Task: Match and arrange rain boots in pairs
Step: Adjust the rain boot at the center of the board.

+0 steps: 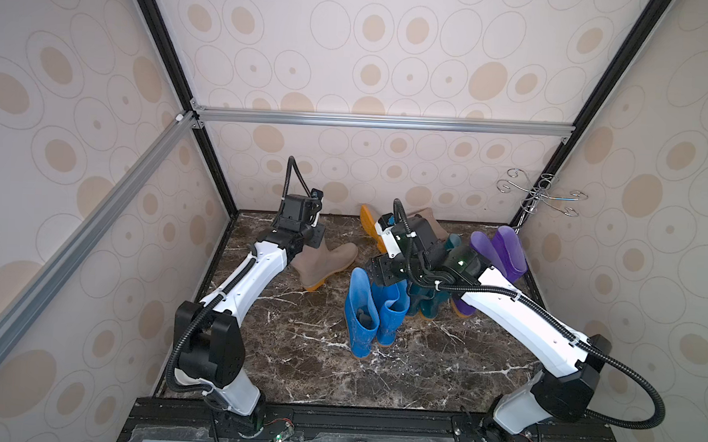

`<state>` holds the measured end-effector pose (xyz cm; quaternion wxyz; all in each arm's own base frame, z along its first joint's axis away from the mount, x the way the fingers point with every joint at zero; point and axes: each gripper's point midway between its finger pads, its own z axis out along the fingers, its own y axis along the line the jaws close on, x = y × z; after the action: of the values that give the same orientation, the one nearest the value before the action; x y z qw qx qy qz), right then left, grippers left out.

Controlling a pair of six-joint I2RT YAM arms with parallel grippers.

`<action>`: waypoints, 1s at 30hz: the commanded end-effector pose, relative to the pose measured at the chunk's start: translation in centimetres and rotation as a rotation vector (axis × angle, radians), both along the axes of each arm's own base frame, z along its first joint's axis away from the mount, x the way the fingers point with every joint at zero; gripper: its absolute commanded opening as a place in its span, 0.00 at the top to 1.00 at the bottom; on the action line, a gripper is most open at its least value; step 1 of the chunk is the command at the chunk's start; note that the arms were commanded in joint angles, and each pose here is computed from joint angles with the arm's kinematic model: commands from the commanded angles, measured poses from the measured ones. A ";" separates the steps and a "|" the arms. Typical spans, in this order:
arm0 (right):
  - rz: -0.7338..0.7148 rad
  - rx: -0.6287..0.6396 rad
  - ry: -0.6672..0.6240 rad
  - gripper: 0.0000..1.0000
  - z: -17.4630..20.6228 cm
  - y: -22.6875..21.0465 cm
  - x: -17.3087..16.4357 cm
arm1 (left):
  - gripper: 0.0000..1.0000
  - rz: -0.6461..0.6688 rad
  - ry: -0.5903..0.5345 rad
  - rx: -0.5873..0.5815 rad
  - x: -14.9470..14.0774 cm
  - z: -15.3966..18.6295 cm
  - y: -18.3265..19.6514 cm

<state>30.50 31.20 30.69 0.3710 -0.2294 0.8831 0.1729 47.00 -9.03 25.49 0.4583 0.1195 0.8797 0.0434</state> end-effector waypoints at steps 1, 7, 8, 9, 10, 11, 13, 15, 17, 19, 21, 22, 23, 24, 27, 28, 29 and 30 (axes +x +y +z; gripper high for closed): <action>-0.011 0.003 -0.014 0.28 0.5 0.1 0.5 | 1.00 0.145 -0.080 -0.030 -0.4 3.7 3.3; -0.004 -0.004 -0.012 0.28 0.4 0.0 0.4 | 1.00 0.212 -0.094 -0.056 -1.2 4.0 4.4; -0.001 -0.005 -0.012 0.28 0.3 0.1 0.4 | 1.00 0.230 -0.099 -0.062 -1.3 4.1 4.7; 0.000 -0.002 -0.011 0.28 0.3 0.1 0.5 | 1.00 0.236 -0.105 -0.074 -1.4 4.2 4.7; 0.003 -0.003 -0.012 0.28 0.3 0.1 0.5 | 1.00 0.243 -0.107 -0.089 -1.4 4.2 4.6; 0.006 -0.006 -0.008 0.28 0.2 0.1 0.5 | 0.99 0.251 -0.110 -0.113 -1.4 4.2 4.6; 0.007 -0.009 -0.007 0.28 0.2 0.1 0.4 | 0.78 0.254 -0.105 -0.159 -1.4 3.8 4.2; 0.007 -0.008 -0.008 0.28 0.3 0.0 0.4 | 0.59 0.251 -0.110 -0.201 -1.5 3.8 3.8; 0.006 -0.009 -0.015 0.28 0.5 -0.2 0.3 | 0.43 0.253 -0.132 -0.215 -1.7 4.9 3.5; 0.001 -0.007 -0.026 0.28 1.0 -0.6 0.3 | 0.35 0.253 -0.173 -0.208 -2.0 7.0 3.3; -0.006 0.000 -0.039 0.28 1.6 -1.0 0.2 | 0.27 0.231 -0.215 -0.205 -2.3 9.4 2.3; -0.009 0.004 -0.046 0.28 1.9 -1.2 0.2 | 0.24 0.209 -0.234 -0.207 -2.4 10.7 1.5; -0.013 0.008 -0.055 0.28 2.3 -1.4 0.2 | 0.23 0.190 -0.249 -0.214 -2.5 11.7 0.6; -0.019 0.013 -0.065 0.28 2.7 -1.7 0.2 | 0.22 0.171 -0.264 -0.225 -2.5 12.8 -0.4; -0.047 0.015 -0.093 0.28 3.6 -2.8 0.2 | 0.14 0.072 -0.282 -0.312 -2.1 14.5 -4.5; -0.057 0.017 -0.103 0.28 3.9 -3.2 0.1 | 0.13 0.033 -0.284 -0.345 -1.8 14.7 -6.0; -0.071 0.019 -0.114 0.28 4.2 -3.7 0.2 | 0.13 0.007 -0.285 -0.369 -1.4 14.8 -7.1; -0.094 0.017 -0.123 0.28 4.5 -4.4 0.1 | 0.13 -0.016 -0.281 -0.390 -0.9 14.5 -8.3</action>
<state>30.83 29.05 33.08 0.4049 -0.2143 0.8738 0.1631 44.97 -14.59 40.28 0.5949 0.0216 0.8006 -0.0685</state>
